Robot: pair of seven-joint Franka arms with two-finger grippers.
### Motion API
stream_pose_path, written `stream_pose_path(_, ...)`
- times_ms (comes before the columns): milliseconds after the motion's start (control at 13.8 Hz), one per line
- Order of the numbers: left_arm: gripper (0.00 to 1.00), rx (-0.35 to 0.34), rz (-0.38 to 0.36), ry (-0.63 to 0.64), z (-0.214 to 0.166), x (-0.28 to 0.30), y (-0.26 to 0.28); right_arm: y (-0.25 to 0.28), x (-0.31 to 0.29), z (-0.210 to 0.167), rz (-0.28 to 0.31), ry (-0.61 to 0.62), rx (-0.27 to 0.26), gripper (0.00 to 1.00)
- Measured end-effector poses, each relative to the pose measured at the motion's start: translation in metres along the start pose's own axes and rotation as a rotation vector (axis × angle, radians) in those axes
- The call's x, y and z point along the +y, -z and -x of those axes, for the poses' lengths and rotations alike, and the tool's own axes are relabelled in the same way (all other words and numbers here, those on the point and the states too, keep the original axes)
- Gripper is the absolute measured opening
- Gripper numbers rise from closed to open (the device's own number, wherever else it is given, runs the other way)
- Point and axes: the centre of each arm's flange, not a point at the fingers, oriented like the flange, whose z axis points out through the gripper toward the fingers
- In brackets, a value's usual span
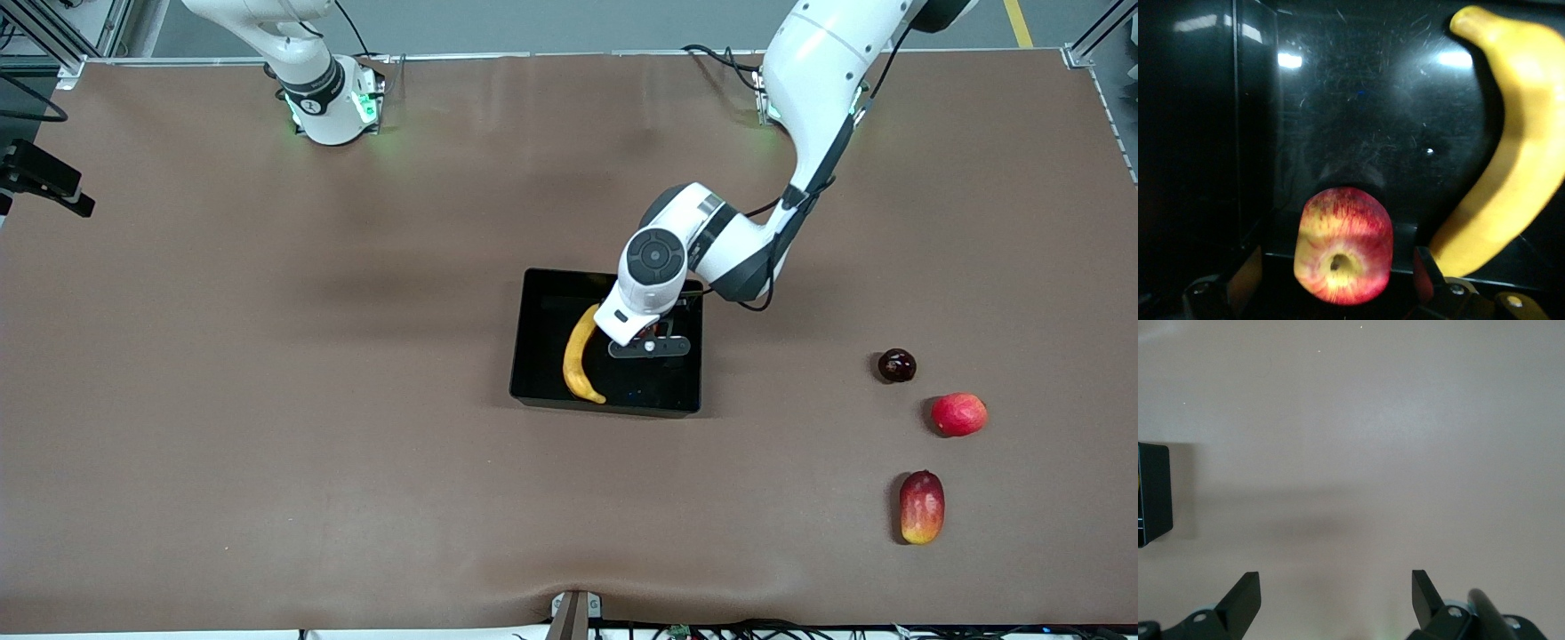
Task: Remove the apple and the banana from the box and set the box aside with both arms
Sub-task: 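Grasp the small red-yellow apple with the left gripper and lift, then carry the apple out of the tray and set it beside the plum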
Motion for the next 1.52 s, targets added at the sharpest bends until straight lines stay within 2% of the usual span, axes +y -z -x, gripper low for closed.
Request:
stream_pose_path(145, 0.97, -0.013, -0.006, -0.003, 0.000, 0.000, -0.012, 0.000, -0.001, 0.000, 0.000, 0.002, 0.000, 1.00)
stream_pose_path(362, 0.66, -0.011, -0.003, -0.003, -0.002, 0.001, -0.012, -0.003, -0.009, -0.002, 0.000, 0.017, -0.006, 1.00)
stream_pose_path(579, 0.64, 0.029, 0.026, 0.005, -0.014, 0.005, 0.016, -0.008, -0.009, -0.006, 0.000, 0.017, -0.015, 1.00)
stream_pose_path(724, 0.64, 0.055, 0.035, 0.025, -0.029, 0.000, 0.060, -0.012, -0.005, -0.007, 0.002, 0.010, -0.021, 1.00)
stream_pose_path(941, 0.64, 0.101, 0.048, 0.046, -0.051, -0.040, 0.145, -0.019, -0.007, -0.012, 0.003, 0.013, -0.036, 1.00)
stream_pose_path(1086, 0.64, 0.127, 0.054, 0.055, -0.066, -0.084, 0.182, -0.020, -0.010, -0.012, 0.003, 0.018, -0.038, 1.00)
stream_pose_path(1303, 0.64, 0.122, 0.045, 0.014, -0.101, -0.171, 0.195, -0.020, -0.007, -0.012, 0.003, 0.012, -0.039, 1.00)
stream_pose_path(1520, 0.64, 0.059, 0.019, 0.036, -0.120, -0.238, 0.163, -0.020, -0.004, -0.012, 0.003, 0.007, -0.039, 1.00)
